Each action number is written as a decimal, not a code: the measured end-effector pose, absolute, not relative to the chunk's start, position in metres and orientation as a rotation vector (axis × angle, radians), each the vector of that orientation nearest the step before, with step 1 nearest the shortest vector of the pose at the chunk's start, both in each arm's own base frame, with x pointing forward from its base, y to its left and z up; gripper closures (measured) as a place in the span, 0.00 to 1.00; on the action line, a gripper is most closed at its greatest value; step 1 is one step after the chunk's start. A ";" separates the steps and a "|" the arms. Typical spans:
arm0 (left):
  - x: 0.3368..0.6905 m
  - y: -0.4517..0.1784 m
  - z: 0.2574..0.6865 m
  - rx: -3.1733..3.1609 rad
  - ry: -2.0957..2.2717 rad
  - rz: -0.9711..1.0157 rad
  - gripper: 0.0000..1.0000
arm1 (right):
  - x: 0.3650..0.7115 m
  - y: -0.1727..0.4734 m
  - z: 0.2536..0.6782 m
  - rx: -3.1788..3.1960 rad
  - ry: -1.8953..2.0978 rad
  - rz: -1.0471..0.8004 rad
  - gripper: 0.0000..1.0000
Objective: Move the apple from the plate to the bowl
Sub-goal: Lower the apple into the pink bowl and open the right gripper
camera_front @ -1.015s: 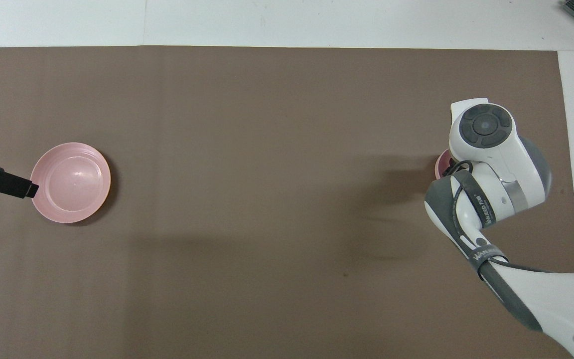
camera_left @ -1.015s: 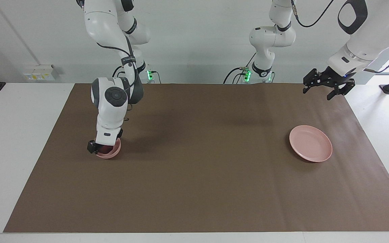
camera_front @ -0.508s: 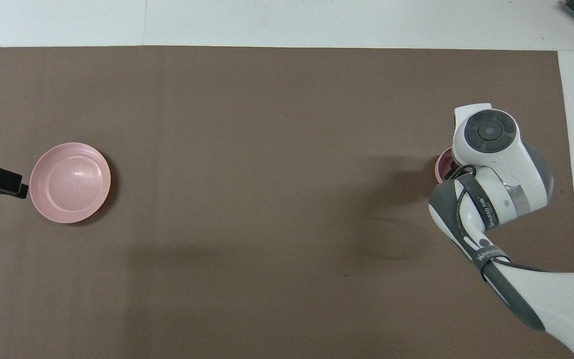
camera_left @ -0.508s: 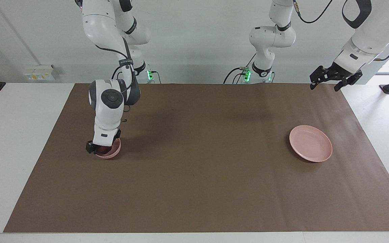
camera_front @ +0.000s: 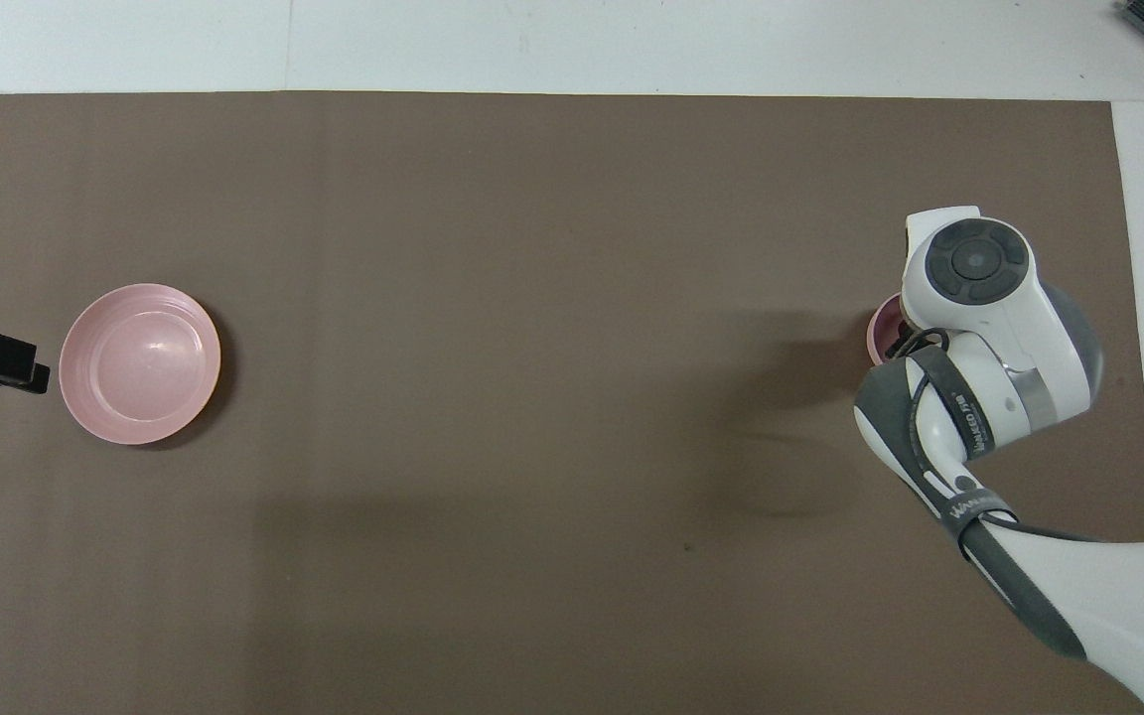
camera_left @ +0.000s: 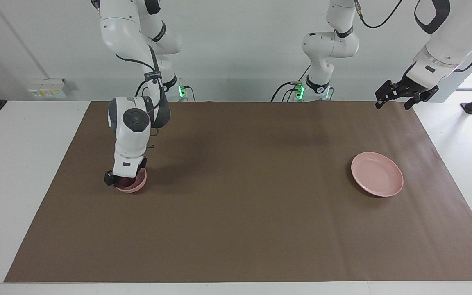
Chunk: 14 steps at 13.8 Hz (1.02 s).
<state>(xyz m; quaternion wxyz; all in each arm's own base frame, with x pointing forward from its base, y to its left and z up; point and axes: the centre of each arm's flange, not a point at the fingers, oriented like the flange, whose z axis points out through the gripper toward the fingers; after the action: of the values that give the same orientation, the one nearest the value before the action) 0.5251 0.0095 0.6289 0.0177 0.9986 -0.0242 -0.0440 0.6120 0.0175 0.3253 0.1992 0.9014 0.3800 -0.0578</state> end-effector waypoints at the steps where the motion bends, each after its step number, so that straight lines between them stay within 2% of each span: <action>1: 0.523 0.012 0.633 3.102 -0.068 -0.125 0.00 | 0.612 0.017 0.325 2.521 1.062 -0.162 0.12; 2: 0.521 0.014 0.636 3.101 -0.063 -0.117 0.00 | 0.612 0.017 0.325 2.522 1.061 -0.161 0.12; 4: 0.521 0.015 0.637 3.101 -0.062 -0.114 0.00 | 0.612 0.017 0.326 2.522 1.060 -0.160 0.00; 14: 0.521 0.015 0.637 3.101 -0.061 -0.114 0.00 | 0.615 0.020 0.331 2.518 1.059 -0.149 0.00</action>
<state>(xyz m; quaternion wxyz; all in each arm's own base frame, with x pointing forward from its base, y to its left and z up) 0.5205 0.0148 0.6366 0.0191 0.9989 -0.0198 -0.0367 0.6150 0.0199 0.3310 0.2014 0.9016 0.3792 -0.0532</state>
